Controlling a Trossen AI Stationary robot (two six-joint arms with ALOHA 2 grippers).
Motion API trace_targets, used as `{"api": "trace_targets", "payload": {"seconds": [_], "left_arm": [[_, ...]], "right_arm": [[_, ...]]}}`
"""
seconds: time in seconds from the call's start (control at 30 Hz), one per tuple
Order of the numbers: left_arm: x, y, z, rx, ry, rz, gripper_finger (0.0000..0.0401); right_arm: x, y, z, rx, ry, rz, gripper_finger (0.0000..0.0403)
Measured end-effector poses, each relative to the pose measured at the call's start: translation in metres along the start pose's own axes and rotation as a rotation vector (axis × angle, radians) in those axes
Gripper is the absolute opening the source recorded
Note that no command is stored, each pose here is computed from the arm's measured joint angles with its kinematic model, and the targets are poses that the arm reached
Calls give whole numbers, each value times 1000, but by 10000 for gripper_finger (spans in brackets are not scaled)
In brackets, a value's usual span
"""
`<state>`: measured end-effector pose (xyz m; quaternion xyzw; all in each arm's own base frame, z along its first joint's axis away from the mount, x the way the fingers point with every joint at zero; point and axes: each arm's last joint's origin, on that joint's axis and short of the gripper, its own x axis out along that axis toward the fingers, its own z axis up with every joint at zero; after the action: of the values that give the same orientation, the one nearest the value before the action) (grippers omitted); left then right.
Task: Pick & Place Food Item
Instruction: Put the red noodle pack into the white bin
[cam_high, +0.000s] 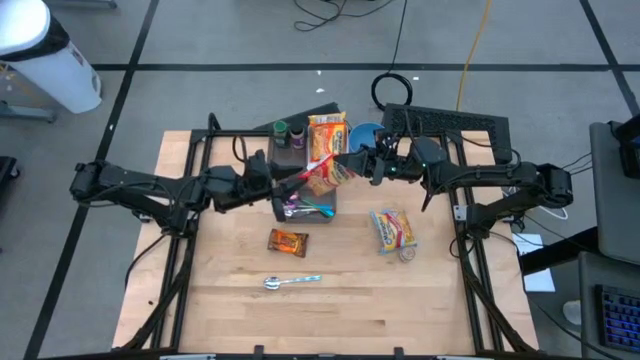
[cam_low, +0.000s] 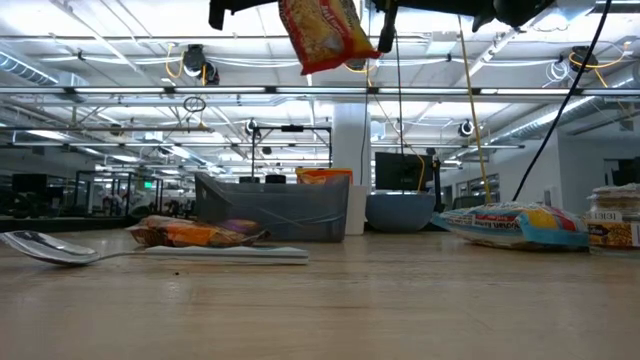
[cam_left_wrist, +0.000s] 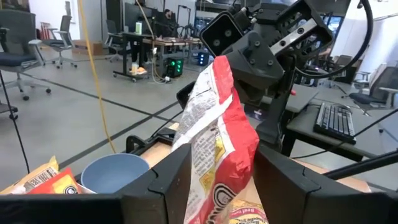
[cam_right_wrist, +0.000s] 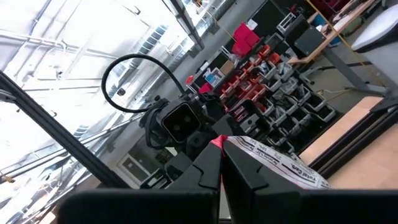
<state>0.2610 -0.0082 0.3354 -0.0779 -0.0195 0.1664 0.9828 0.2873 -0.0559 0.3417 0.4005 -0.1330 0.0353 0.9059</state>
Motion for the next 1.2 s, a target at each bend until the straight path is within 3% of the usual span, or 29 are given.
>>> {"api": "trace_targets", "payload": {"seconds": [0.13,0.5,0.73,0.93,1.07,1.2], "left_arm": [[0,1,0,0,1,-1,145],[0,0,0,14,7,-41,7],[2,4,1,-61,1,-22,5],[2,5,8,-107,-68,-29,4],[3,3,15,-92,-35,-60,3],[2,-1,29,-51,34,-111,2]], "right_arm": [[0,0,0,-5,0,1,0],[0,0,0,-5,2,2,0],[0,0,0,-9,2,5,0],[0,6,2,-84,-6,82,6],[0,8,4,-100,-14,103,40],[-2,5,7,-105,23,132,104]]}}
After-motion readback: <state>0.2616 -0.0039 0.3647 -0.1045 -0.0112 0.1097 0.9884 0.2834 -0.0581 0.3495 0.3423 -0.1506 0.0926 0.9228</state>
